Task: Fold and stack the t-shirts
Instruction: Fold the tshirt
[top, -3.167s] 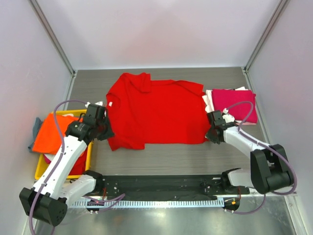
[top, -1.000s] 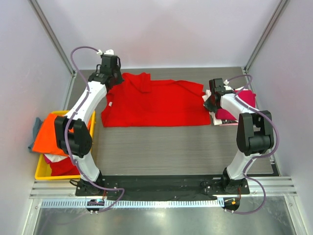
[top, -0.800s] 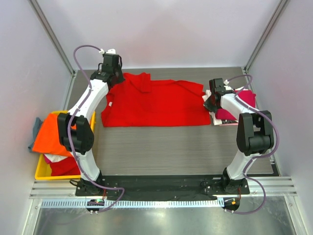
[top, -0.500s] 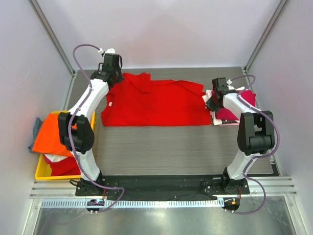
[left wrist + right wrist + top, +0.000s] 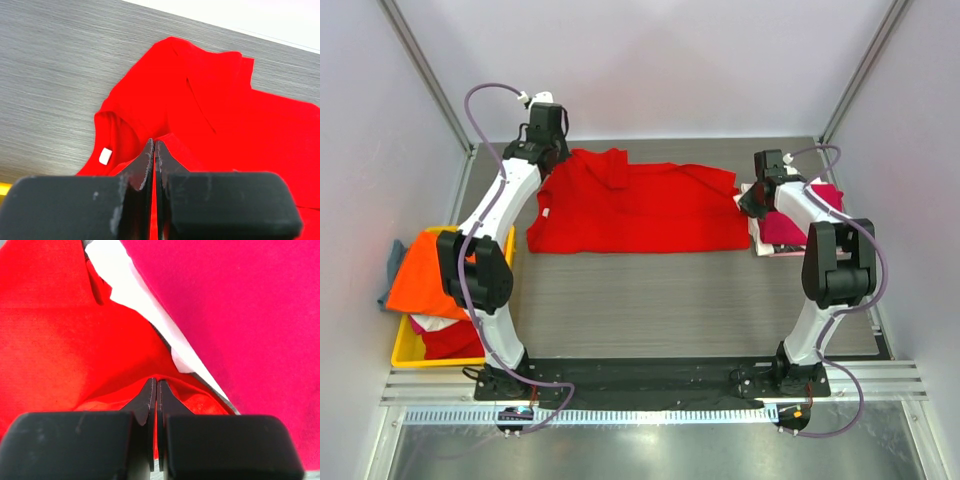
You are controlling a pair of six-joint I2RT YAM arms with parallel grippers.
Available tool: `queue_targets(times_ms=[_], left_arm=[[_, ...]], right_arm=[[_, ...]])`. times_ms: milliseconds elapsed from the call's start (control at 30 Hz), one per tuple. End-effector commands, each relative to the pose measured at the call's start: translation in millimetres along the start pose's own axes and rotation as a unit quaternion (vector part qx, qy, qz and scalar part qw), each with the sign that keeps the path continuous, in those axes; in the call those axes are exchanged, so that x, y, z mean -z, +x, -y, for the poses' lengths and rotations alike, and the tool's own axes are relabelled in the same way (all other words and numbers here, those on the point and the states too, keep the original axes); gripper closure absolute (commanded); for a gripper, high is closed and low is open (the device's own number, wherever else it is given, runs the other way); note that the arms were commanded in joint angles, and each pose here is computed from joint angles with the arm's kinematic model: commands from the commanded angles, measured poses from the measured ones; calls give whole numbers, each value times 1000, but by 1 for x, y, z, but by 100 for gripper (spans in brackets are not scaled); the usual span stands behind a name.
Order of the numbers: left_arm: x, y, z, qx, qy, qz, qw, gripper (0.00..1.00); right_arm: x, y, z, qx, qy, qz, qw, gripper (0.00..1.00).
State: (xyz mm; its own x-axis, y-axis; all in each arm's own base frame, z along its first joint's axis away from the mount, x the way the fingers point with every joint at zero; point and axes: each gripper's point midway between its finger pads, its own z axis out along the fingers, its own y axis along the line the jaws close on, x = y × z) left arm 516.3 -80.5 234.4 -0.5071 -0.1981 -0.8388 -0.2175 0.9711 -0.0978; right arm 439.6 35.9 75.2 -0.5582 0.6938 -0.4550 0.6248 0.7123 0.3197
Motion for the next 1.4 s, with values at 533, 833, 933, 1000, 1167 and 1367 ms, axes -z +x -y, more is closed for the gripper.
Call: queue_targets(times_ms=[533, 833, 933, 1000, 1167, 1367], left_arm=[[-42, -14, 7, -1, -15, 16, 1000, 99], [-56, -10, 23, 0, 19, -6, 1000, 49], [-46, -7, 22, 20, 23, -8, 1000, 49], [-30, -5, 21, 35, 31, -12, 999, 49], [6, 29, 9, 120, 36, -31, 992, 52], [31, 80, -13, 202, 37, -24, 978, 51]], right_arm=[[-11, -17, -28, -3, -32, 1, 999, 62], [22, -6, -18, 4, -63, 7, 998, 45], [32, 7, 0, -6, -64, 13, 998, 47], [41, 16, 10, -15, -79, 24, 996, 49], [48, 32, 29, -51, -109, 54, 991, 48], [45, 50, 49, -84, -118, 67, 987, 45]])
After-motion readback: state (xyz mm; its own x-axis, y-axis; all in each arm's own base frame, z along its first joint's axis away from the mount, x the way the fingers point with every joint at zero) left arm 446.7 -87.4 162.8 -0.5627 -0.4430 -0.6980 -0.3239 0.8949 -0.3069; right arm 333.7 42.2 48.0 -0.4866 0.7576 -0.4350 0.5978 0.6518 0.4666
